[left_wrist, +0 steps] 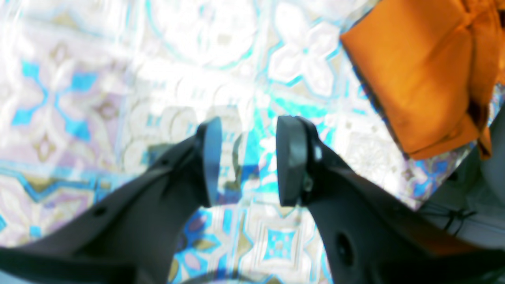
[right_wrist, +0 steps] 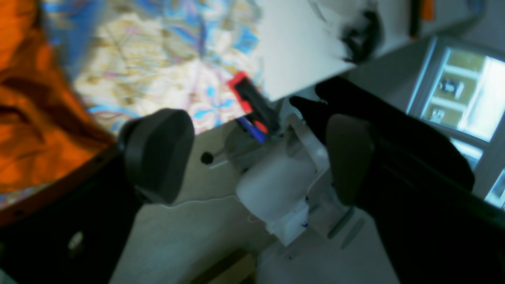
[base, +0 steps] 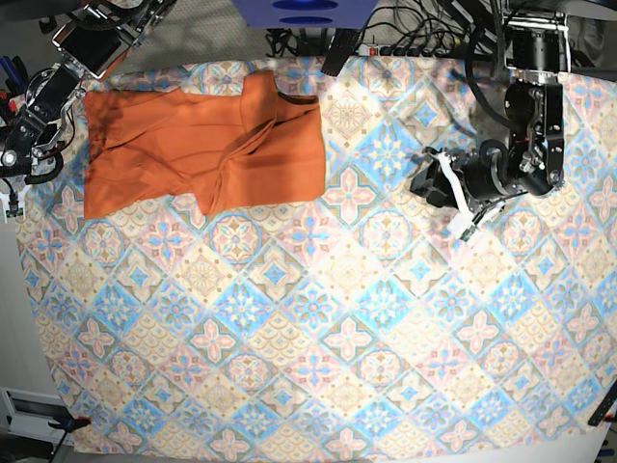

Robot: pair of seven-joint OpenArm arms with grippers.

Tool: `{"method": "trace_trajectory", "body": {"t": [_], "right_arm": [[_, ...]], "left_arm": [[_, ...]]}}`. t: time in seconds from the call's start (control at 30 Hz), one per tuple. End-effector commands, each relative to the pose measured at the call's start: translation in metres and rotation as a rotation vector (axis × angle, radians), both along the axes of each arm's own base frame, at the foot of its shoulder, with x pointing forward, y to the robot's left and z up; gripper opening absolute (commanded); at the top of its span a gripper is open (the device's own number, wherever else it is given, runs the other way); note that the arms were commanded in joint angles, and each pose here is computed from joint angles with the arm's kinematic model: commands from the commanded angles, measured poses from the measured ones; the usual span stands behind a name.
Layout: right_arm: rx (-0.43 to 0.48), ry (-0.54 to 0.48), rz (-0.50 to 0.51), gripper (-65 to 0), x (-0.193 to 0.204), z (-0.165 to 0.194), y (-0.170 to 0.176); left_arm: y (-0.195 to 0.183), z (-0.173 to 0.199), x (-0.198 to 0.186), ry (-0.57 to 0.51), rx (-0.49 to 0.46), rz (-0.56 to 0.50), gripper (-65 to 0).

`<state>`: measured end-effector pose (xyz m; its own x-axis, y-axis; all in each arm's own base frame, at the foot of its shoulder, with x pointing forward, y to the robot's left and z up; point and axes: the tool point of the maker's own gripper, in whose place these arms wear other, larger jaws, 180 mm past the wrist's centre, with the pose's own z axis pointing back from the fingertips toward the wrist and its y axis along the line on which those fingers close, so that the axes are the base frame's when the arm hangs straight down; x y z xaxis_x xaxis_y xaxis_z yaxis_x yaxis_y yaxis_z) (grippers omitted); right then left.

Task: Fold the T-shirt properly

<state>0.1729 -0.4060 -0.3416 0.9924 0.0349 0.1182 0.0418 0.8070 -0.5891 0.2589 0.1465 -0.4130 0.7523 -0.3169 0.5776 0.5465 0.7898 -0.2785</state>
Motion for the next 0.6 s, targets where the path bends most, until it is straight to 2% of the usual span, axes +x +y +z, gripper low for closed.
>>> {"method": "trace_trajectory", "body": {"t": [0.0,0.27,0.57], "right_arm": [[-0.026,0.014,-0.015,-11.2,-0.002,0.005,-0.010],[0.119,0.126,-0.037,-11.2,-0.008,-0.047,0.002],[0.171,0.147,0.055,-11.2,0.007,-0.068,0.036]], "left_arm": [[-0.001,0.014,0.011,-0.051,-0.020,-0.001,-43.7],[-0.002,0.013,0.011,-0.048,-0.021,-0.004,-43.7],[-0.002,0.012,0.011,-0.047,-0.021,-0.003,-43.7]]}}
